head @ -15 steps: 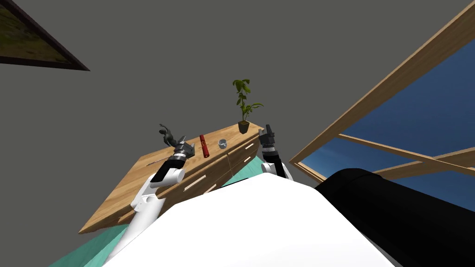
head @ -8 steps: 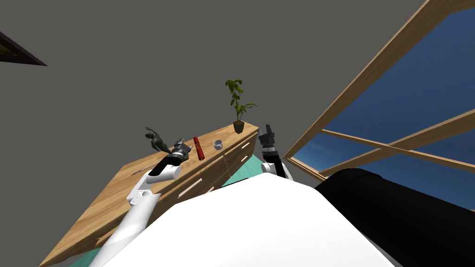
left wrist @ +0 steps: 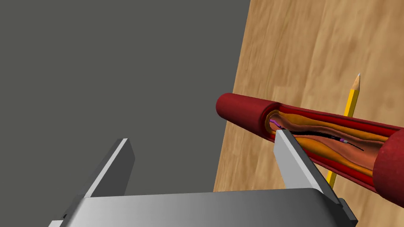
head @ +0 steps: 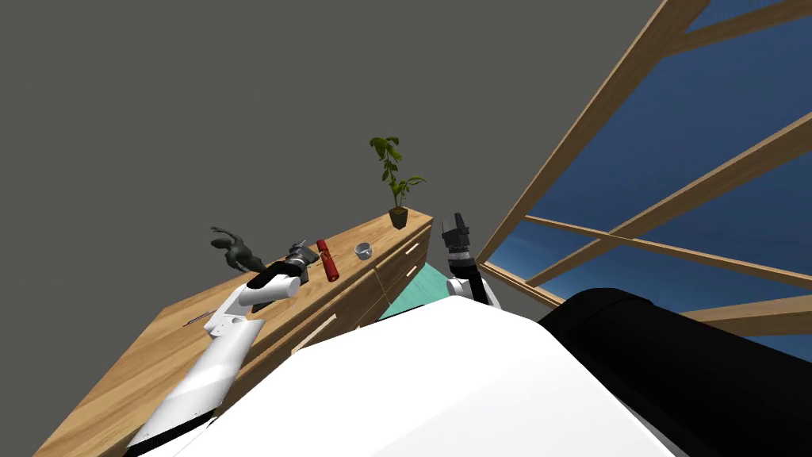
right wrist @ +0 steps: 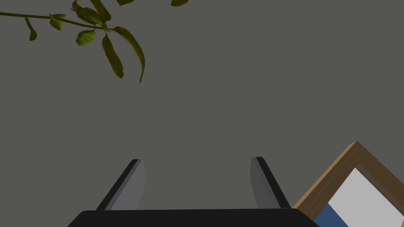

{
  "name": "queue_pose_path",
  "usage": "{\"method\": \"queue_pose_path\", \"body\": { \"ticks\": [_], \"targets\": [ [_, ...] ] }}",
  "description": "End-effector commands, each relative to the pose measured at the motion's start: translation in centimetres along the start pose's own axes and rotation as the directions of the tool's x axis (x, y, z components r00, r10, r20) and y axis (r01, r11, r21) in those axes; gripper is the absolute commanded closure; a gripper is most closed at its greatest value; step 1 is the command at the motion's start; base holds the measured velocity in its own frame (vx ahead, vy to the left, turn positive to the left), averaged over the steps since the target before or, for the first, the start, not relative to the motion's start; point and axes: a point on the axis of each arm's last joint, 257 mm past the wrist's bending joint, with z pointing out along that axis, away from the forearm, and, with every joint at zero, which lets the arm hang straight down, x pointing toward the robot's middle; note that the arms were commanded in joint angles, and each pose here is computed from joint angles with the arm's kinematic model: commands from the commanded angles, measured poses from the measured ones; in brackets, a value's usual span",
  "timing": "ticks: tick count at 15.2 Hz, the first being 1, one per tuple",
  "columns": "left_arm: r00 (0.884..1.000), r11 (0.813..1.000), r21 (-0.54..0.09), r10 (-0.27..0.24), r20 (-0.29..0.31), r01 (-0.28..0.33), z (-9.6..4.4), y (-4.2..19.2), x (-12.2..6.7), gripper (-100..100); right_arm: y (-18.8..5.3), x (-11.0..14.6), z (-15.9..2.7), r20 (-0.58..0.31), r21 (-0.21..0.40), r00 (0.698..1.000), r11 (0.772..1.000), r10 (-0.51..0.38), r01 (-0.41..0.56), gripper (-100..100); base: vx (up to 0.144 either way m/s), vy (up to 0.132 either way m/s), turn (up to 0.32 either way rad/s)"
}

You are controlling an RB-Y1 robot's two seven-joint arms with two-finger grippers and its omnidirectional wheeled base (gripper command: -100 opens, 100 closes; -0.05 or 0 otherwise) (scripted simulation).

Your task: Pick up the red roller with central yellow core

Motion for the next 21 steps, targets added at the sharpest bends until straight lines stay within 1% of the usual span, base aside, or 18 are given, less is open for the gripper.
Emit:
{"method": "queue_pose_path", "body": {
  "ticks": [1, 2, 3, 5, 6, 8, 9, 10, 12, 13, 14, 15, 16, 17, 18, 19, 20, 21],
  "targets": [
    [0.997, 0.998, -0.040, -0.052, 0.064, 0.054, 0.5, 0.4, -2.6, -100, 0.0, 0.0, 0.0, 0.000, 0.000, 1.000, 1.000, 0.000, 0.000, 0, 0.001, -0.026, -0.266],
    [0.996, 0.997, -0.049, -0.058, 0.073, 0.061, 0.4, 0.7, -2.9, -100, 0.0, 0.0, 0.0, 0.000, 0.000, 1.000, 1.000, 0.000, 0.000, 0, 0.003, -0.015, -0.087],
    [0.990, 0.994, -0.050, -0.090, 0.107, 0.096, 1.0, -0.7, -4.3, -100, 0.0, 0.0, 0.0, 0.000, 0.000, 1.000, 1.000, 0.000, 0.000, 0, 0.005, -0.029, -0.171],
    [0.982, 0.988, -0.080, -0.117, 0.149, 0.130, 1.0, 0.5, -5.6, -100, 0.0, 0.0, 0.0, 0.000, 0.000, 1.000, 1.000, 0.000, 0.000, 0, 0.006, -0.022, -0.158],
    [0.972, 0.983, -0.074, -0.151, 0.179, 0.167, 1.4, -1.1, -6.8, -100, 0.0, 0.0, 0.0, 0.000, 0.000, 1.000, 1.000, 0.000, 0.000, 0, 0.009, -0.025, -0.191],
    [0.957, 0.974, -0.100, -0.177, 0.230, 0.204, 1.2, 0.3, -8.5, -100, 0.0, 0.0, 0.0, 0.000, 0.000, 1.000, 1.000, 0.000, 0.000, 0, 0.010, -0.021, -0.188],
    [0.942, 0.966, -0.086, -0.214, 0.257, 0.243, 1.5, -1.5, -9.5, -100, 0.0, 0.0, 0.0, 0.000, 0.000, 1.000, 1.000, 0.000, 0.000, 0, 0.013, -0.026, -0.213],
    [0.928, 0.958, -0.096, -0.231, 0.293, 0.269, 1.3, -0.5, -10.8, -100, 0.0, 0.0, 0.0, 0.000, 0.000, 1.000, 1.000, 0.000, 0.000, 0, 0.016, -0.025, -0.205],
    [0.919, 0.953, -0.107, -0.238, 0.314, 0.284, 1.1, 0.1, -11.3, -100, 0.0, 0.0, 0.0, 0.000, 0.000, 1.000, 1.000, 0.000, 0.000, 0, 0.007, -0.011, -0.042],
    [0.891, 0.938, -0.088, -0.287, 0.351, 0.336, 1.1, -1.3, -12.7, -100, 0.0, 0.0, 0.0, 0.000, 0.000, 1.000, 1.000, 0.000, 0.000, 0, 0.008, -0.022, -0.229],
    [0.872, 0.927, -0.096, -0.301, 0.387, 0.362, 0.8, -0.4, -13.9, -100, 0.0, 0.0, 0.0, 0.000, 0.000, 1.000, 1.000, 0.000, 0.000, 0, 0.011, -0.021, -0.257],
    [0.868, 0.925, -0.102, -0.299, 0.397, 0.365, 0.7, -0.1, -14.1, -100, 0.0, 0.0, 0.0, 0.000, 0.000, 1.000, 1.000, 0.000, 0.000, 0, 0.011, -0.011, -0.070],
    [0.835, 0.907, -0.077, -0.345, 0.427, 0.414, 0.6, -1.6, -15.1, -100, 0.0, 0.0, 0.0, 0.000, 0.000, 1.000, 1.000, 0.000, 0.000, 0, 0.016, -0.023, -0.179],
    [0.812, 0.895, -0.081, -0.356, 0.463, 0.439, 0.2, -0.6, -16.3, -100, 0.0, 0.0, 0.0, 0.000, 0.000, 1.000, 1.000, 0.000, 0.000, 0, 0.018, -0.021, -0.211],
    [0.802, 0.891, -0.084, -0.357, 0.479, 0.447, 0.0, -0.2, -16.8, -100, 0.0, 0.0, 0.0, 0.000, 0.000, 1.000, 1.000, 0.000, 0.000, 0, 0.015, -0.011, -0.073],
    [0.763, 0.868, -0.056, -0.401, 0.507, 0.493, -0.3, -1.6, -17.8, -100, 0.0, 0.0, 0.0, 0.000, 0.000, 1.000, 1.000, 0.000, 0.000, 0, 0.020, -0.020, -0.171],
    [0.732, 0.854, -0.051, -0.410, 0.544, 0.517, -0.8, -0.4, -19.3, -100, 0.0, 0.0, 0.0, 0.000, 0.000, 1.000, 1.000, 0.000, 0.000, 0, 0.021, -0.019, -0.199],
    [0.722, 0.849, -0.054, -0.411, 0.556, 0.525, -1.0, -0.1, -19.4, -100, 0.0, 0.0, 0.0, 0.000, 0.000, 1.000, 1.000, 0.000, 0.000, 0, 0.014, -0.010, -0.075]
  ]
}}
